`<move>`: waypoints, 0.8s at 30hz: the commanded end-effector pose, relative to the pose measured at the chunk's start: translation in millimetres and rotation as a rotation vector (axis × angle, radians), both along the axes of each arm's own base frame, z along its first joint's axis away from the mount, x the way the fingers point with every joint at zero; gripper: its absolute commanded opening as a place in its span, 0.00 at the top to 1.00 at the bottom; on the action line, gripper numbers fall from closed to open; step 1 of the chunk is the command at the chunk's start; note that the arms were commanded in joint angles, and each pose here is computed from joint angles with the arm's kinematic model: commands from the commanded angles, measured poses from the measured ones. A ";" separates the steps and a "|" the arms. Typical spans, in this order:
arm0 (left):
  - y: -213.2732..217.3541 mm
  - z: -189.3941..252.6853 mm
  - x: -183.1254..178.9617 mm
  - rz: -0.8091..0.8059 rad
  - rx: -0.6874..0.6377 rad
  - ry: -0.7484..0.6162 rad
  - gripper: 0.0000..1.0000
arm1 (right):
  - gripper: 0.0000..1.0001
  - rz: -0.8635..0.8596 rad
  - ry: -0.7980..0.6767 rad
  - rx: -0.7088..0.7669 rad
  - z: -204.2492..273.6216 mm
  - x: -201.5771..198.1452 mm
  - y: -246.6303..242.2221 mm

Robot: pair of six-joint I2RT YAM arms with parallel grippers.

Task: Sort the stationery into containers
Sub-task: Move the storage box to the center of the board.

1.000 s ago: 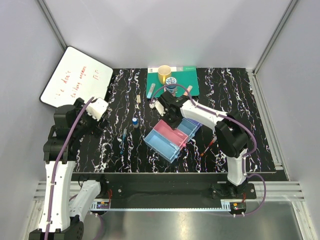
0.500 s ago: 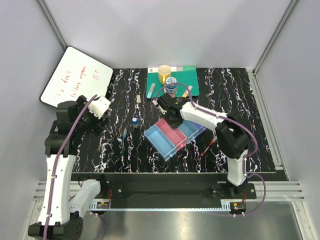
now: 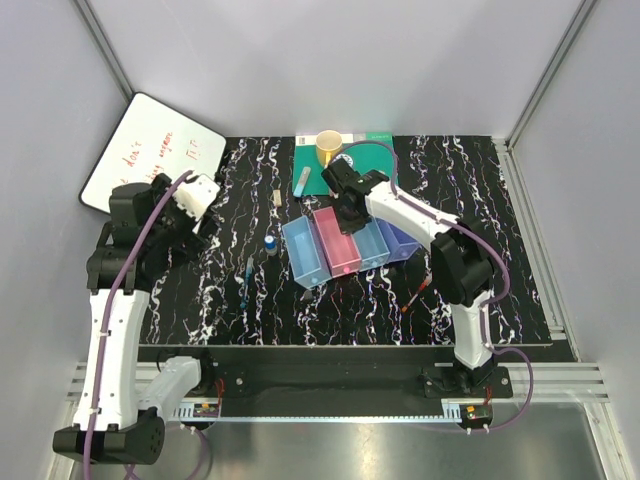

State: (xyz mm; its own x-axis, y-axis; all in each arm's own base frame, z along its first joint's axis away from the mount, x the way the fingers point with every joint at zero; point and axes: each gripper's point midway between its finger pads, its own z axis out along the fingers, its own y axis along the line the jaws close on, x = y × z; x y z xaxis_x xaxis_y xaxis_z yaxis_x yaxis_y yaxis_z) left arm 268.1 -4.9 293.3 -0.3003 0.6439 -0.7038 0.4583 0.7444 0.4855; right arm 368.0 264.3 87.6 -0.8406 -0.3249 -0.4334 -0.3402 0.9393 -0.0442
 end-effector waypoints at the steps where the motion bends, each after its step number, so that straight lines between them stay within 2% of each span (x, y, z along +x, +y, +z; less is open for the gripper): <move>1: -0.9 26.7 10.6 0.000 -0.006 -0.078 0.01 | 1.00 -0.069 0.058 0.113 4.4 -4.4 25.5; 10: -0.1 32.4 15.3 -0.004 0.013 -0.087 0.01 | 1.00 -0.104 0.150 0.108 -25.7 -8.8 31.0; 24: -4.0 31.4 21.4 -0.026 0.008 -0.090 0.01 | 1.00 -0.276 0.246 0.113 -39.0 -26.4 27.7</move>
State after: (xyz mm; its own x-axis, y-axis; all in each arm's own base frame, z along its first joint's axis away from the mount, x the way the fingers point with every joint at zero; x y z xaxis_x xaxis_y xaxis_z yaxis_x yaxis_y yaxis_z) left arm 279.2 -5.5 298.1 -0.2977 0.6508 -0.6985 0.4648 0.7379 0.4894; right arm 358.2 284.7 59.7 -0.9363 -0.1362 -0.3239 -0.1679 0.9832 0.0719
